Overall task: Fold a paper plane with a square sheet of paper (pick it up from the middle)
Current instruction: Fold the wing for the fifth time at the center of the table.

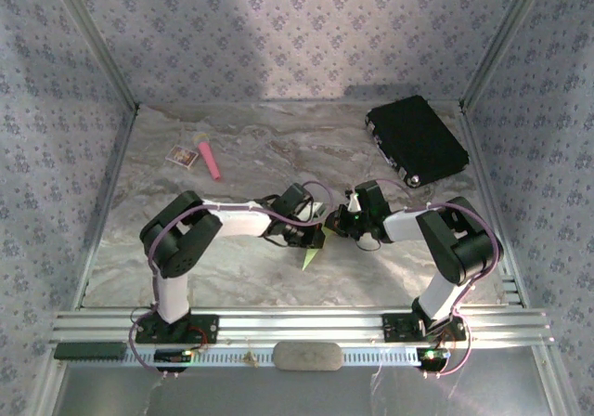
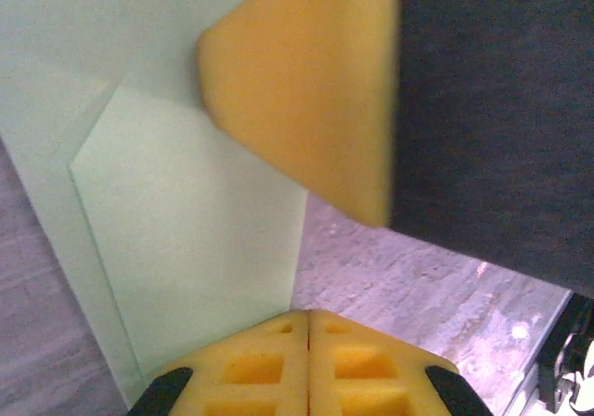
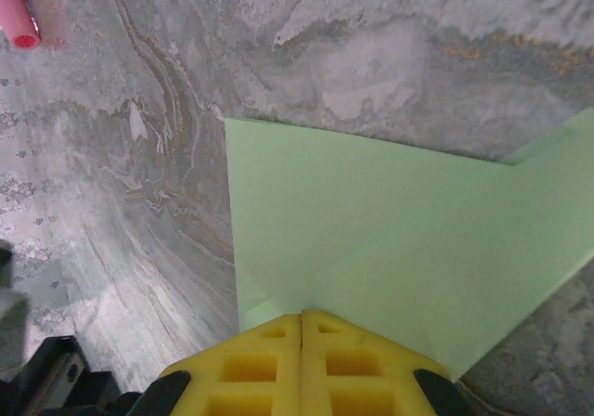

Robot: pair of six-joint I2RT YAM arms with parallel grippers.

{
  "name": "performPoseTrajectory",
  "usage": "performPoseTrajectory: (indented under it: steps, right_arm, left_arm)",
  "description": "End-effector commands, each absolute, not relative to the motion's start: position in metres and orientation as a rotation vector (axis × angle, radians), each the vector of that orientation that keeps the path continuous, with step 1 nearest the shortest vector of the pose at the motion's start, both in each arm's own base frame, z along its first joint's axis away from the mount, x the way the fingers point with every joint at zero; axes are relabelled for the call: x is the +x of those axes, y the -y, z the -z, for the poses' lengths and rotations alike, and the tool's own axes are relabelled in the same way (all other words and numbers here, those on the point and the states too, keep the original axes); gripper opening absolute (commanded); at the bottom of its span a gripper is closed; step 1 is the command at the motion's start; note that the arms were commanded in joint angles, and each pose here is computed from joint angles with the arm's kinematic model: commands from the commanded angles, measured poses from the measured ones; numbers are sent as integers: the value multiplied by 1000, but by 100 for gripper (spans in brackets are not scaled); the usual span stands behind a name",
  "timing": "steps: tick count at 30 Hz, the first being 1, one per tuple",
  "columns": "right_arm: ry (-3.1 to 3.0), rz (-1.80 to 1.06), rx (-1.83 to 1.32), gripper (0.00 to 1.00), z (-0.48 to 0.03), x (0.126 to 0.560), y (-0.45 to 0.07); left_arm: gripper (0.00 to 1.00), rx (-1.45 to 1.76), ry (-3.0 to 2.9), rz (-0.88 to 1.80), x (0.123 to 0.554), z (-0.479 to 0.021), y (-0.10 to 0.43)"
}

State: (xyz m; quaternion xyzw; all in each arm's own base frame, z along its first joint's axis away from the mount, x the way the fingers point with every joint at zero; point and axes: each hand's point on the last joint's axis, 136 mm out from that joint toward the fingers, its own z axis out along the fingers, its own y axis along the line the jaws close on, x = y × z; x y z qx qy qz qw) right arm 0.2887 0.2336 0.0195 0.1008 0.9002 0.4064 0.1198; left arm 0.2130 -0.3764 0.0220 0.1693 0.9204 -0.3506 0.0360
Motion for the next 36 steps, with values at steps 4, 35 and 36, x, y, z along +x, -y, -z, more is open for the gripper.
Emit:
performPoseTrajectory:
  steps: [4, 35, 36]
  right_arm:
    - [-2772, -1012, 391, 0, 19, 267, -205]
    - [-2713, -1128, 260, 0, 3, 280, -223]
    - [-2715, -1127, 257, 0, 2, 280, -224]
  left_arm:
    - [7, 585, -2883, 976, 199, -6, 359]
    - [7, 627, -2758, 925, 149, -59, 308]
    - [7, 612, -2734, 939, 155, -64, 310]
